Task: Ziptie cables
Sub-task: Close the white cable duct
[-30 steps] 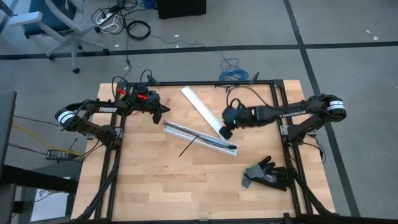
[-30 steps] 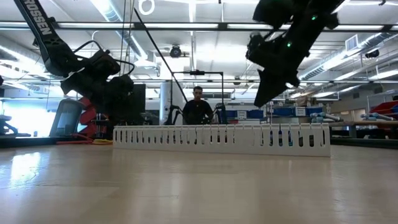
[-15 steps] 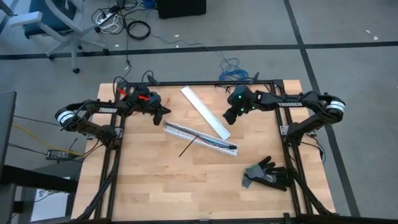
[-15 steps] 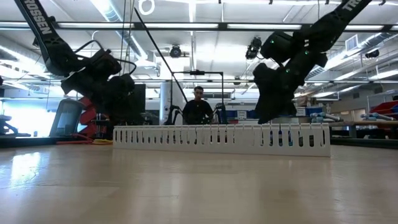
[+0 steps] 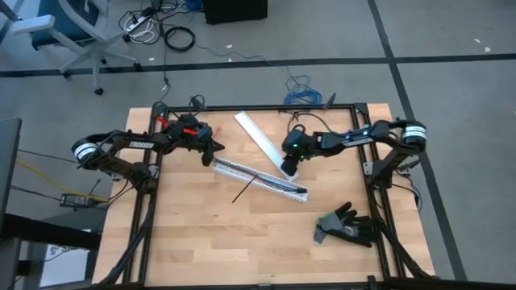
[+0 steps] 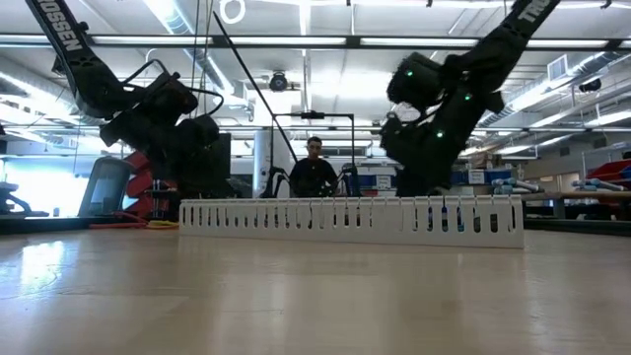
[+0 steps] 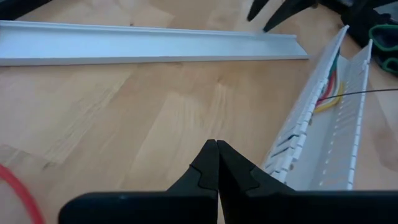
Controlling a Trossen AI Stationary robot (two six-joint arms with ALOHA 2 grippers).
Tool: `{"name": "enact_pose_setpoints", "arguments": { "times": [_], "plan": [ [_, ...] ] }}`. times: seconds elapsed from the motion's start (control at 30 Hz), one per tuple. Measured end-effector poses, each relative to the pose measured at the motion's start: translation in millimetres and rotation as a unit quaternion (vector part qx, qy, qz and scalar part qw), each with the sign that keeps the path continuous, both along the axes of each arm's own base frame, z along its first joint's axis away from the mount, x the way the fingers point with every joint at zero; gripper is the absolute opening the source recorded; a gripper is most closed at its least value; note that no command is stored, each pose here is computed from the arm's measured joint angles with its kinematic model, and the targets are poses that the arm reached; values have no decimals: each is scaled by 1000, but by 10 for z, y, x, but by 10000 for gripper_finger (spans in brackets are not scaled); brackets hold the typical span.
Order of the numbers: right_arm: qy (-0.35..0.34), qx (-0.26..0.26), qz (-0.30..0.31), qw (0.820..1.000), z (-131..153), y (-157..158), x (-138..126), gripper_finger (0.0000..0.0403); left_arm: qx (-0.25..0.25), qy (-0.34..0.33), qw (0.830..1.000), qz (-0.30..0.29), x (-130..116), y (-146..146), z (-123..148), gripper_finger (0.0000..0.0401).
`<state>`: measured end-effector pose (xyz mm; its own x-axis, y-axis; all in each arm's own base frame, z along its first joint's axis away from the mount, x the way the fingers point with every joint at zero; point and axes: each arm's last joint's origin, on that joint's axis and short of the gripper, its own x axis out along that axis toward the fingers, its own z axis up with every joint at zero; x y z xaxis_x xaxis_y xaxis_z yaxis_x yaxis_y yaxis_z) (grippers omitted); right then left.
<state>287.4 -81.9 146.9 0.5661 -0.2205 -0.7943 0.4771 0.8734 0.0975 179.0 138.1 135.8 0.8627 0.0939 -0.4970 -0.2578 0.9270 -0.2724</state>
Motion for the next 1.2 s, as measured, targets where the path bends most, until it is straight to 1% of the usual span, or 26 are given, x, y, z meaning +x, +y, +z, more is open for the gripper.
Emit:
{"name": "enact_pose_setpoints", "arguments": {
  "times": [0.13, 0.23, 0.33, 0.43, 0.47, 0.53, 0.7, 0.87, 0.93, 1.07, 1.2],
  "plan": [
    [27, -1, -7, 1000, -111, -41, 122, 121, -9, 2, 1000, -3, 32, -42, -2, 3],
    [42, -2, -12, 999, -164, -74, 189, 107, -9, 4, 1000, -5, 52, -69, -4, 3],
    [54, -4, -7, 999, -223, -88, 227, 74, -8, 3, 1000, -11, 71, -93, -2, 3],
    [54, -28, 5, 998, -219, -82, 239, 19, -9, -4, 1000, -11, 89, -103, 12, 3],
    [53, -36, 4, 998, -200, -78, 234, 10, -9, -7, 1000, -11, 94, -104, 17, 3],
    [48, -52, -1, 998, -136, -79, 223, 8, -21, -9, 1000, -5, 98, -109, 18, 3],
    [14, -87, -11, 996, 127, -81, 177, 1, -86, -31, 995, 37, 114, -98, 48, 11],
    [-19, -108, -15, 994, 368, -72, 123, 0, -126, -40, 988, 75, 120, -88, 59, 16],
    [-31, -117, -16, 993, 447, -67, 102, 0, -137, -47, 985, 95, 125, -78, 70, 17],
    [-50, -127, -15, 991, 564, -60, 68, 1, -144, -82, 978, 130, 158, -58, 132, 17],
    [-61, -135, -8, 989, 622, -42, 63, 1, -162, -100, 971, 146, 207, -55, 121, 25]
  ]
}}
